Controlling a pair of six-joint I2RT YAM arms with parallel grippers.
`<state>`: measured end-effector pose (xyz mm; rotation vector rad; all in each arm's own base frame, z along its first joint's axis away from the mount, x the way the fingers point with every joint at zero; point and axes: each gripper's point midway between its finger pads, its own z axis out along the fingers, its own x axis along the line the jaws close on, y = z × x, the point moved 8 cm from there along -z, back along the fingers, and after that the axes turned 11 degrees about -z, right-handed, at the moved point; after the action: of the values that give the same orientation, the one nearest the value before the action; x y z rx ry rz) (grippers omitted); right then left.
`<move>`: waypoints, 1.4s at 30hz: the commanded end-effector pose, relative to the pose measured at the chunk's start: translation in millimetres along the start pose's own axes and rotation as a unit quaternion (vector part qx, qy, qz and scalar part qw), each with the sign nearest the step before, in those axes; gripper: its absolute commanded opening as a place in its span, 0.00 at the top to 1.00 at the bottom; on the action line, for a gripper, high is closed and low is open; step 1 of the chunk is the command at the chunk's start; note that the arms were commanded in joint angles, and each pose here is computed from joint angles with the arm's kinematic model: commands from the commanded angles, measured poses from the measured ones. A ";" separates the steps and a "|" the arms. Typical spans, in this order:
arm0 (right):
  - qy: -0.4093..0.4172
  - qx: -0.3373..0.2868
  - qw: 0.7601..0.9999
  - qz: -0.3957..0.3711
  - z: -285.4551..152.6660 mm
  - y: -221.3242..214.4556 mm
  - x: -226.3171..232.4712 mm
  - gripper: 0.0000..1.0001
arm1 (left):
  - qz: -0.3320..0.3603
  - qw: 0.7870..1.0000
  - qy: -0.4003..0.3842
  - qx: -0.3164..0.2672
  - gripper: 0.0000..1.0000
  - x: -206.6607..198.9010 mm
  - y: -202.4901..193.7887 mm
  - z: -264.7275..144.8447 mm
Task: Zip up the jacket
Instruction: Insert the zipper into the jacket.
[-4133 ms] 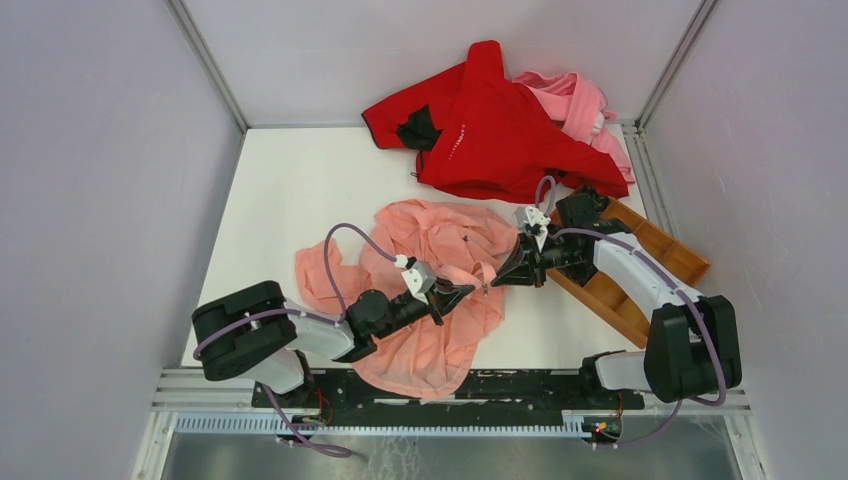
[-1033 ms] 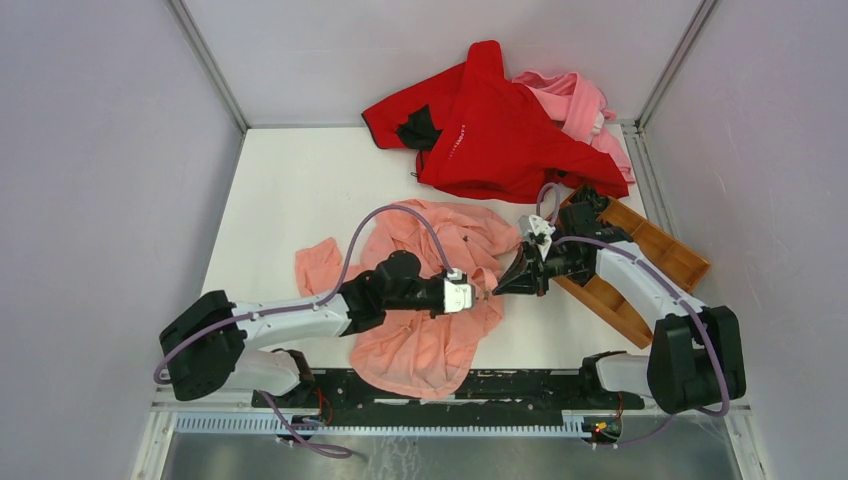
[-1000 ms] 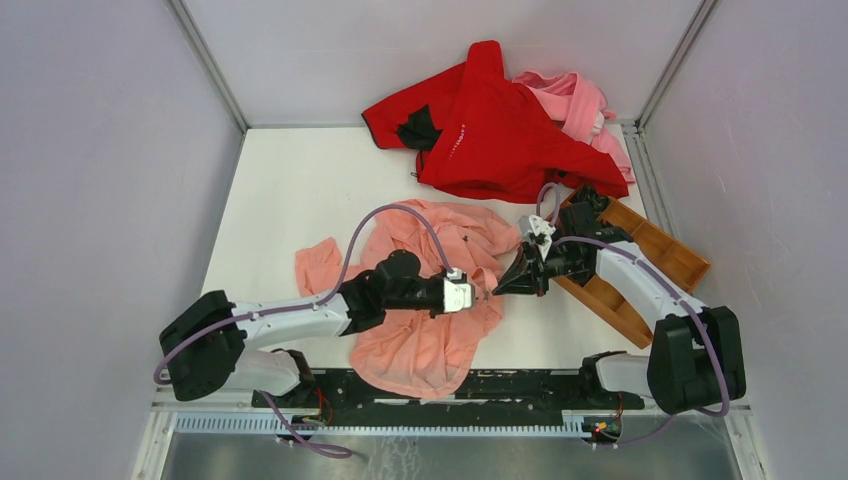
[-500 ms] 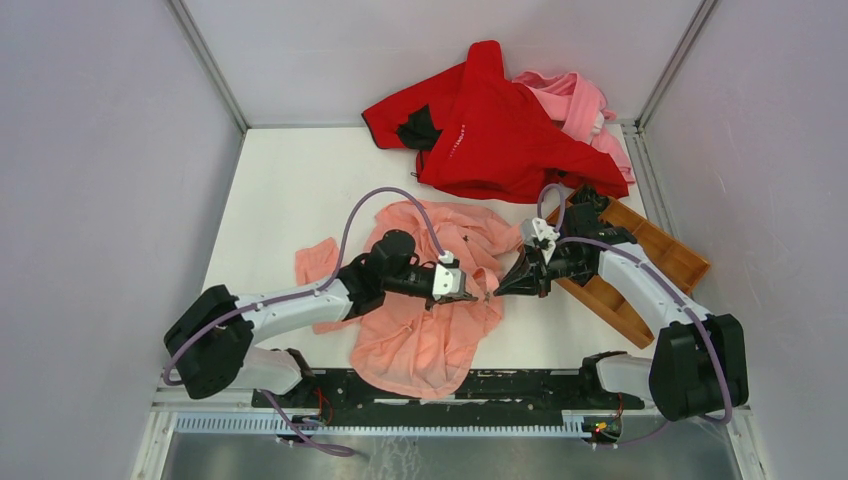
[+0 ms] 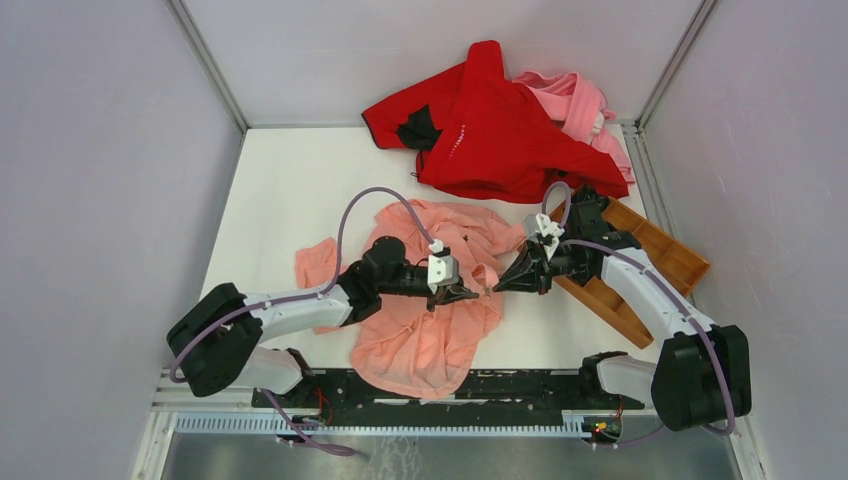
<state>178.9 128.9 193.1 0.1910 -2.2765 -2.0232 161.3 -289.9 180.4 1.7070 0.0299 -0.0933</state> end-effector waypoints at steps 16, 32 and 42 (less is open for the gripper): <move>0.013 -0.037 0.999 0.000 3.0 6.5 -0.5 1.00 | -0.076 0.990 0.049 -0.110 0.86 -1.4 14.9 -2.1; 0.013 -0.048 0.999 0.011 0.6 11.1 -4.6 1.00 | -0.125 0.988 0.036 -0.085 0.98 -2.4 10.3 3.5; 0.015 -0.047 0.998 0.033 0.9 10.7 -6.3 1.00 | -0.115 0.990 0.060 -0.064 0.98 2.4 6.7 12.9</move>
<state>178.8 129.8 190.5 0.0891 -2.1718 -2.0243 158.5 -292.8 177.5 1.5766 0.3206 -0.1947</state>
